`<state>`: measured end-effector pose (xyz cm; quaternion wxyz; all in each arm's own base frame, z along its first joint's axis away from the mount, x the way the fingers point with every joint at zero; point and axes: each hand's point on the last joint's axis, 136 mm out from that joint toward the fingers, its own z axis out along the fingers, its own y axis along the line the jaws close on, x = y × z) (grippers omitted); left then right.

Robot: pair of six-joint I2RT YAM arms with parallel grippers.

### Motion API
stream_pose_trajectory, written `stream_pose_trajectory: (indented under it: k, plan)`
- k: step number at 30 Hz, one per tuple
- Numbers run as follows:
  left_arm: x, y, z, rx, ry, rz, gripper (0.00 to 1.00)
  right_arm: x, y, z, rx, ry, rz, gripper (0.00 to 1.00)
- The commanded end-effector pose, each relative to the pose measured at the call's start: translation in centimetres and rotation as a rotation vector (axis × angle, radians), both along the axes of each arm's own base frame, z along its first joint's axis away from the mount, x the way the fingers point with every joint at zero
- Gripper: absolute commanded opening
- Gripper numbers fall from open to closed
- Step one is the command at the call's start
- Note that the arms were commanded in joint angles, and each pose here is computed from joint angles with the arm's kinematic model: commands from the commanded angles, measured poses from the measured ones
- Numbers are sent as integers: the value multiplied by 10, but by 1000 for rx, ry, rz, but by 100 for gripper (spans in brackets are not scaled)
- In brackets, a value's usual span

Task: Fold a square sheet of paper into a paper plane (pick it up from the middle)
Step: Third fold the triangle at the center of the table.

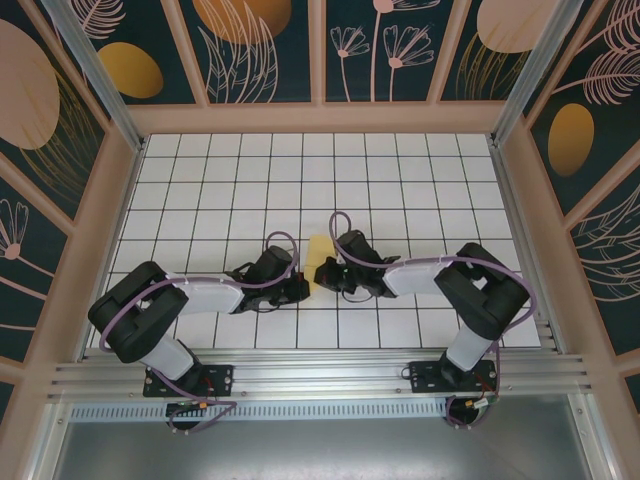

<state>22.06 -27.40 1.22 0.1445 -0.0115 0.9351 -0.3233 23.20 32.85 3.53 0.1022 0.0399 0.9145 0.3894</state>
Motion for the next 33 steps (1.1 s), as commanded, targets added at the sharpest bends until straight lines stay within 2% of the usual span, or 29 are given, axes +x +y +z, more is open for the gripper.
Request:
stream_pose_trajectory:
  k: [1,9,16,33]
  plan:
    - [-16,24,-33,125,87,22,0,-5,9,-12,-6,6,34,1]
    - [-20,28,-37,140,94,20,0,7,-10,-39,-97,26,-12,2]
    - [-28,41,-46,181,102,27,0,22,-23,-31,-106,2,-34,4]
    - [-30,43,-48,190,105,13,0,65,-61,-27,-116,-20,-89,6]
